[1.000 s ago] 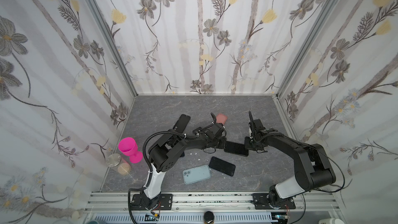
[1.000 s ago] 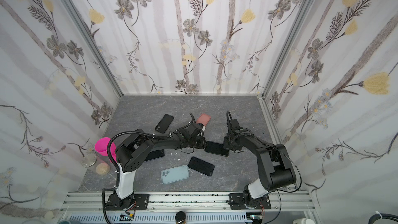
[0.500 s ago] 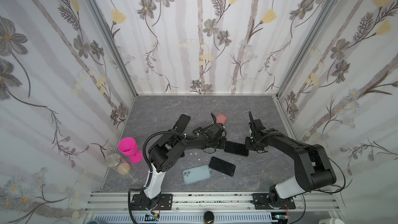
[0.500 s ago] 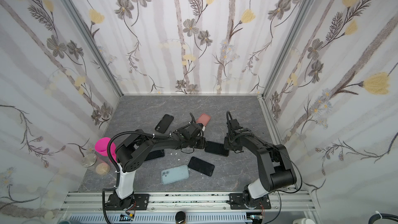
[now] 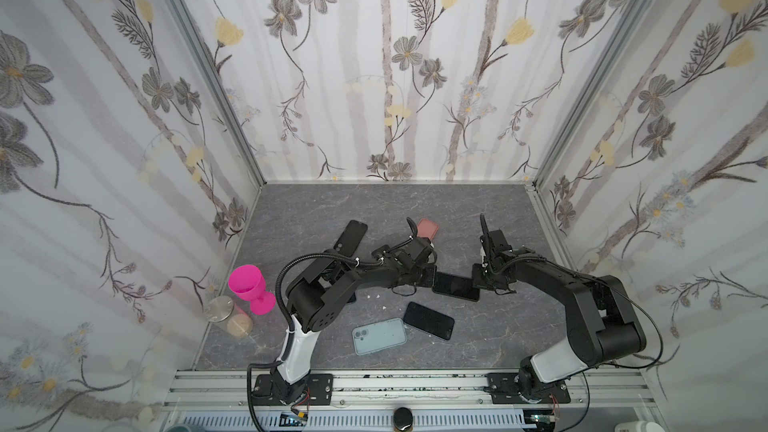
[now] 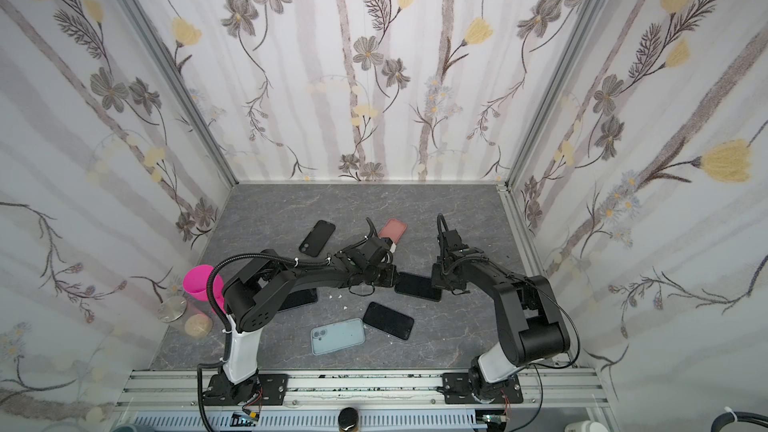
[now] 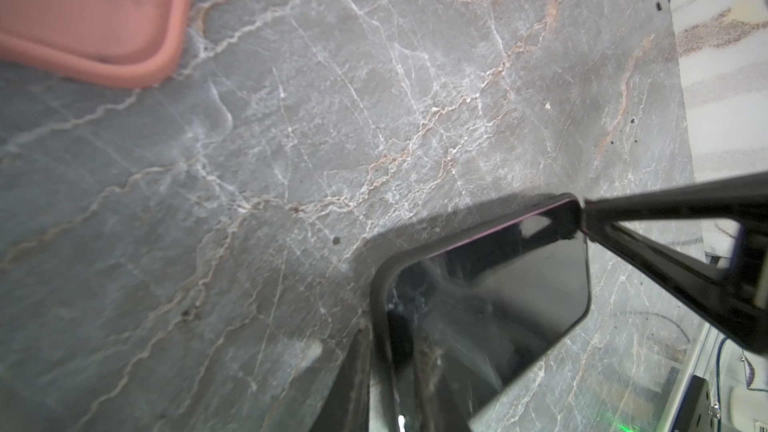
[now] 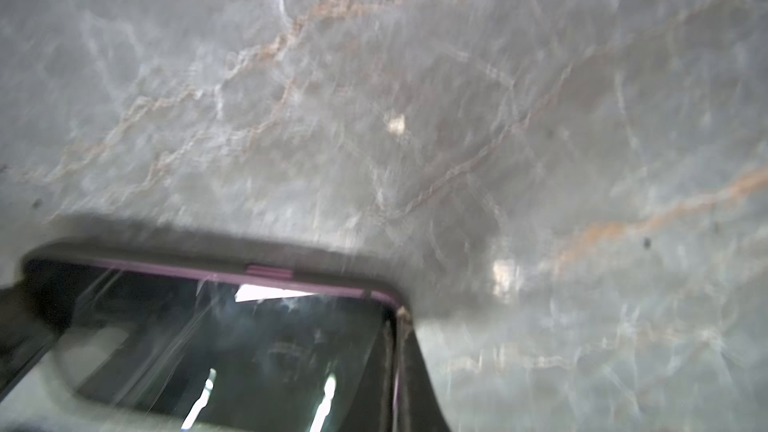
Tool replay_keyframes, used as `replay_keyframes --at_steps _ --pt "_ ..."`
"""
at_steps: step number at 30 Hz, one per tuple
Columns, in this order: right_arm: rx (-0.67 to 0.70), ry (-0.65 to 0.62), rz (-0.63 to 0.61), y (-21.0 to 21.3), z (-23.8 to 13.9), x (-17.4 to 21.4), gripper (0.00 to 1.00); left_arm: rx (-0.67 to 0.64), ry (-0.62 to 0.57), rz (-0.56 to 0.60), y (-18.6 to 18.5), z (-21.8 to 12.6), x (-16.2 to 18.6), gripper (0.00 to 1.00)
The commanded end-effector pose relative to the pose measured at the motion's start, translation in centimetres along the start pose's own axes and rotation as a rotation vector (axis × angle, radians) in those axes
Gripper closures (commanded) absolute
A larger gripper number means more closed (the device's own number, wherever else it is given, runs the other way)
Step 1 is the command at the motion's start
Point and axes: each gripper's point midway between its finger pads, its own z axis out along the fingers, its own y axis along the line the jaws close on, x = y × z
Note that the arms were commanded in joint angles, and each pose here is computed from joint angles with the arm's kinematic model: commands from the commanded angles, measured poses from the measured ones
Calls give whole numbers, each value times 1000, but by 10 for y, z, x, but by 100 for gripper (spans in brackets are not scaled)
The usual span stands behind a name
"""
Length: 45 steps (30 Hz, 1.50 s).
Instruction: Put the phone into the phone case
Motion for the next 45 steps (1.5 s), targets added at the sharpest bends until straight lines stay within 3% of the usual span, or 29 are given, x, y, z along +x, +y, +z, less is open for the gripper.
replay_keyframes --at_steps 1,8,14,17,22,25,28,30,31,33,34,37,41,45 --pt "27 148 -3 -10 20 38 93 4 -9 -5 -1 -1 -2 81" --pt "2 140 3 -4 17 34 92 2 -13 -5 -1 -2 -3 81" --pt "-19 22 -4 5 -21 5 90 13 -28 1 -7 -5 -9 81" --pt "-30 -42 -39 12 -42 -11 83 24 -46 14 -14 -10 -18 81" --pt "-108 -208 -144 34 -83 -41 63 37 -120 71 -34 -34 -47 81" --pt "-211 -369 -223 57 -120 -58 53 33 -216 136 -50 -67 -77 81" --pt "-291 -553 -370 78 -160 -63 40 7 -319 201 -56 -108 -100 80" --pt "-327 -651 -478 89 -181 -59 26 -6 -383 249 -61 -138 -111 77" --pt "-370 -689 -573 97 -190 -51 22 -11 -409 279 -64 -153 -115 76" --pt "-444 -744 -732 111 -202 -34 0 -30 -467 336 -69 -183 -123 75" --pt "-455 -763 -799 114 -205 -26 0 -47 -485 365 -67 -196 -121 74" --pt "-424 -744 -916 114 -204 -16 0 -91 -569 461 -69 -236 -122 69" --pt "-334 -570 -989 103 -175 -10 0 -169 -693 544 -61 -287 -116 37" --pt "-231 -393 -1014 90 -138 -5 0 -202 -707 715 -53 -304 -91 12"
